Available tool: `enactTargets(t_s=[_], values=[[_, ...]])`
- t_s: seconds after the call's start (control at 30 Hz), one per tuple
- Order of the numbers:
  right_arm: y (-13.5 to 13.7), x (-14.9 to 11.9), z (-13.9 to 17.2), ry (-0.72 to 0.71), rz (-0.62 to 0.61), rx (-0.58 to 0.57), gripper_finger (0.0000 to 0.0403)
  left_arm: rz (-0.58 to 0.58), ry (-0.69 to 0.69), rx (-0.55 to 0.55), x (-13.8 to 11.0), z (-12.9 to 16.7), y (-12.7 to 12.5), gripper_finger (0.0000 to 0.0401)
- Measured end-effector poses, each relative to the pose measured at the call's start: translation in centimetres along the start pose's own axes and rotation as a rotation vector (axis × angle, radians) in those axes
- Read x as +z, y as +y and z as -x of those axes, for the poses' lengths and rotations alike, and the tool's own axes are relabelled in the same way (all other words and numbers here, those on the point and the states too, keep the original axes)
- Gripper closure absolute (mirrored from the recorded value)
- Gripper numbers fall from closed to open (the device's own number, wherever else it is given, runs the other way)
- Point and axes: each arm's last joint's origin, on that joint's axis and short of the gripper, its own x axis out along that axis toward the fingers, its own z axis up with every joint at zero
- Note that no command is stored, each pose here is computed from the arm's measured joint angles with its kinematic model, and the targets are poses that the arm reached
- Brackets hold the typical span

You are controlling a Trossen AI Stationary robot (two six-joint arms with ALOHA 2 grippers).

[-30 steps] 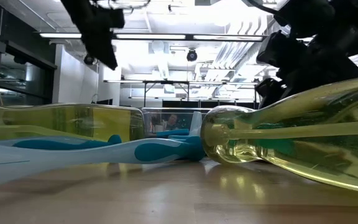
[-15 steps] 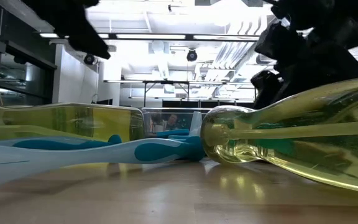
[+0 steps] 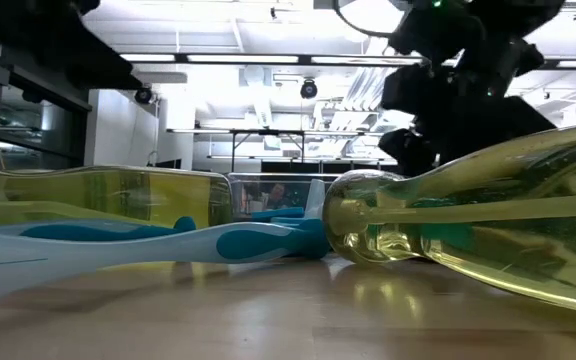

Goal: Pick & Place Kitchen Sink Supplies
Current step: Put the sponge into the transparent bin

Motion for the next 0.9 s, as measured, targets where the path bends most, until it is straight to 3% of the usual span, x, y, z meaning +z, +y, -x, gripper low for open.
enactTargets(t_s=[0.2,0.37,0.63,0.9], values=[[-0.1,1.9,-0.1,0.088,0.065,0.020,0.0176,-0.009,-0.092,-0.073,-2.0,0.5,0.5,0.0151],[-0.7,3.4,0.6,0.078,0.112,0.024,0.0176,-0.014,-0.159,-0.170,-3.9,0.5,0.7,0.0151],[-1.9,2.9,0.3,0.121,0.108,0.055,0.0176,-0.004,-0.268,-0.268,-6.7,0.2,0.9,0.0151],[-2.1,2.3,-1.6,0.164,0.117,0.100,0.0176,-0.002,-0.319,-0.309,-6.7,0.6,1.0,0.0151]])
